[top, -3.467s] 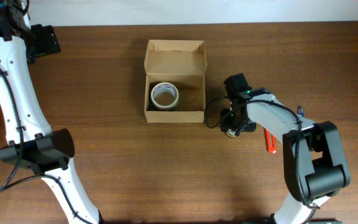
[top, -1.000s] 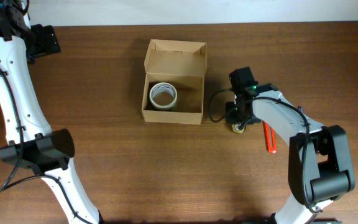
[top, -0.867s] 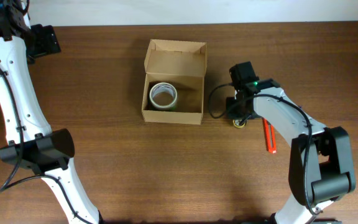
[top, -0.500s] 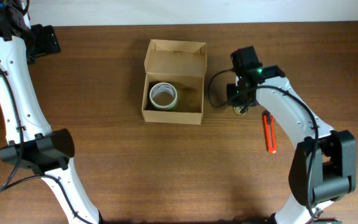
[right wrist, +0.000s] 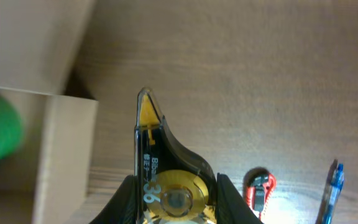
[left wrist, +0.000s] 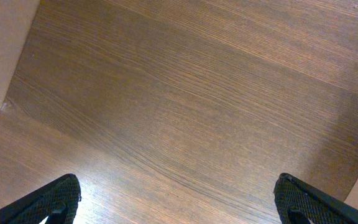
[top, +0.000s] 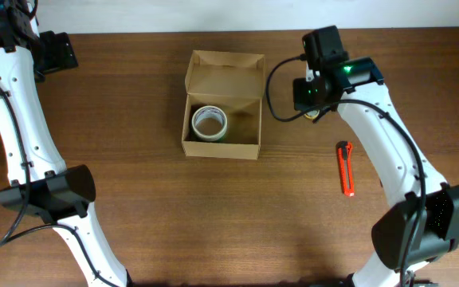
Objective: Pack container
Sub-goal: 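Carry the correction tape with the right gripper into the box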
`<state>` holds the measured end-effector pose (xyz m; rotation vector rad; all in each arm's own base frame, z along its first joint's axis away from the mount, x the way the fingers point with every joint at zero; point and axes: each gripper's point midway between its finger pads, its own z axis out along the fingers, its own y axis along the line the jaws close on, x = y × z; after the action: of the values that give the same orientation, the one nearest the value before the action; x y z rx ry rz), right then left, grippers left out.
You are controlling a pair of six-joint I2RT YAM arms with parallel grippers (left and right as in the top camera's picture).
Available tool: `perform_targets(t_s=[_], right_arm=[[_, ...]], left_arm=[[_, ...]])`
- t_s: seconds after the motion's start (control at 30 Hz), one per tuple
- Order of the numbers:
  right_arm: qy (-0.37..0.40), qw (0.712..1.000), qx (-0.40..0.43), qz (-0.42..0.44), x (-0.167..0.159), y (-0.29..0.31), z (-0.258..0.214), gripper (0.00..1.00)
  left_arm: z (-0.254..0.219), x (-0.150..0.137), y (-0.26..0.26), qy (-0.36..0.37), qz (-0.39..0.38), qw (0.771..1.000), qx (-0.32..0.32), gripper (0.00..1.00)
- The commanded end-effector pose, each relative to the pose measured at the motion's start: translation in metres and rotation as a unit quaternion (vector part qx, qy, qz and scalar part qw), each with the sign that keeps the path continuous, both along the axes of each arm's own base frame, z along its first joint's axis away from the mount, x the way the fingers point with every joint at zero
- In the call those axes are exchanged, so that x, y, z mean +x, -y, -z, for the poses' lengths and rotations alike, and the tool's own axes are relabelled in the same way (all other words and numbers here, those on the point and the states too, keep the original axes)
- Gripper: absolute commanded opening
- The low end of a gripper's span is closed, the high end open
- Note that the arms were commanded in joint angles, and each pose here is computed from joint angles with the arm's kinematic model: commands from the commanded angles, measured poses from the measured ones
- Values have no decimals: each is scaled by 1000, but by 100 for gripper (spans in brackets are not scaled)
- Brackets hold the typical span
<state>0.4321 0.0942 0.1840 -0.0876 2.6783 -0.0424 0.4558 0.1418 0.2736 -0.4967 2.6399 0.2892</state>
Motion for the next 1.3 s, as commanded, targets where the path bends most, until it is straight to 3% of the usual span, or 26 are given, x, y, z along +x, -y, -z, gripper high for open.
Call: perform_targets(t_s=[0.0, 0.23, 0.57, 0.93, 1.27], right_arm=[[51, 998, 4, -31, 1, -22, -43, 23], [85, 992, 15, -88, -5, -70, -70, 23], [96, 989, 39, -110, -18, -128, -68, 23], [35, 992, 12, -120, -4, -149, 3, 24], [-13, 995, 61, -81, -11, -162, 29, 23]], left_arm=[[-8, -3, 1, 7, 8, 1000, 1, 100], [-8, -3, 1, 7, 8, 1000, 1, 100], [-8, -3, 1, 7, 8, 1000, 1, 99], [-8, -3, 1, 7, 8, 1000, 1, 100], [-8, -3, 1, 7, 8, 1000, 1, 100]])
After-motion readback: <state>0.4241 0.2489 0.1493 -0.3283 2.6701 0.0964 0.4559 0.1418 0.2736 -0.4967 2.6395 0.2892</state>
